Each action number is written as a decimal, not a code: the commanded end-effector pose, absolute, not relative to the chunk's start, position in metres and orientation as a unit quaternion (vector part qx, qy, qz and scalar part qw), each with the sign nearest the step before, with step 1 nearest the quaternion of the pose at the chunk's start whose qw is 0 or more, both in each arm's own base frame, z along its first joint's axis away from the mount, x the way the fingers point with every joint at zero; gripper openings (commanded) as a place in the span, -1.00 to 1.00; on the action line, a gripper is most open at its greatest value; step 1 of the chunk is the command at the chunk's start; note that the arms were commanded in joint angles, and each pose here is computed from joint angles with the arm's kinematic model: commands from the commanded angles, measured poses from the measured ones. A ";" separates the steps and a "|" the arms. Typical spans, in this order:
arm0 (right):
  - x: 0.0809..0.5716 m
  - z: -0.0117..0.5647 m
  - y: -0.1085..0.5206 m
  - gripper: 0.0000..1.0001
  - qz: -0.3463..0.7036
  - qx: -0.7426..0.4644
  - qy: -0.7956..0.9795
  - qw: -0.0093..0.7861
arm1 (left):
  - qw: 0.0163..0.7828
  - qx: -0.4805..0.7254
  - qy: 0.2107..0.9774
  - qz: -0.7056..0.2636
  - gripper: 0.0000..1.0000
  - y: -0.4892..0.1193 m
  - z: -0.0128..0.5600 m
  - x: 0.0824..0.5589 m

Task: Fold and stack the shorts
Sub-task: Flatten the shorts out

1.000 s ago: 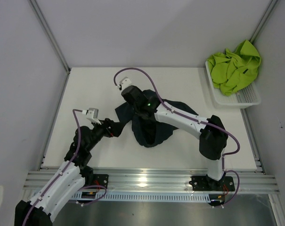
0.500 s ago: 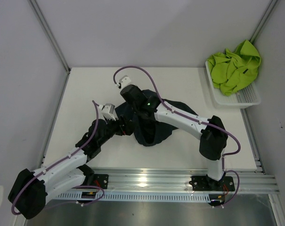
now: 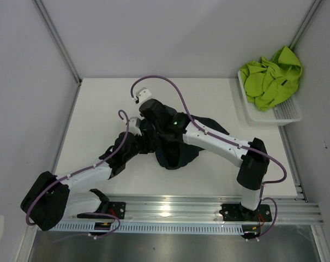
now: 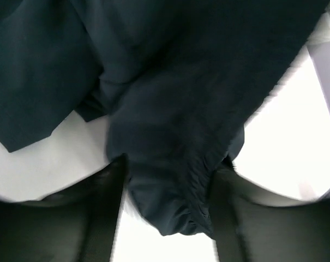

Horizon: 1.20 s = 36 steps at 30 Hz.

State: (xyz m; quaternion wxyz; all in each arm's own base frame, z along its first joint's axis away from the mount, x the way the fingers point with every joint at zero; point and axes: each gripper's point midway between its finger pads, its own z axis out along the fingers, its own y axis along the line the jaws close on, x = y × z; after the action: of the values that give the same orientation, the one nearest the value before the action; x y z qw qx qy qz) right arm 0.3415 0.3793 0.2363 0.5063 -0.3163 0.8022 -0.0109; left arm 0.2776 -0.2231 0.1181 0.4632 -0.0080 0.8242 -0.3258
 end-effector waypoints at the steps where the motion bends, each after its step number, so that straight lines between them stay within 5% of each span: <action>1: 0.331 0.290 0.373 -1.00 0.032 -0.286 0.787 0.546 | 0.490 -0.012 0.804 -0.337 0.12 -0.233 0.140 0.293; 4: 0.328 0.294 0.366 -1.00 0.034 -0.280 0.788 0.548 | 0.486 -0.014 0.810 -0.328 -0.22 -0.232 0.132 0.295; 7: 0.332 0.297 0.356 -1.00 0.038 -0.262 0.788 0.556 | 0.480 -0.006 0.814 -0.326 -0.99 -0.236 0.133 0.297; 25: 0.386 0.177 0.359 -1.00 0.065 -0.277 0.835 0.471 | 0.454 0.031 0.836 -0.305 -0.99 -0.204 0.179 0.244; 36: 0.365 0.141 0.398 -0.56 0.152 -0.319 0.833 0.426 | 0.434 0.016 0.864 -0.254 -0.96 -0.186 0.153 0.242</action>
State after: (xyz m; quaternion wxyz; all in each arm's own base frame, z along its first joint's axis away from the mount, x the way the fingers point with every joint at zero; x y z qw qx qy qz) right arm 0.3647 0.3780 0.1362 0.4193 -0.3088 0.8470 0.1068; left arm 0.2376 -0.1872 0.1419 0.4226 0.0166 0.8683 -0.2593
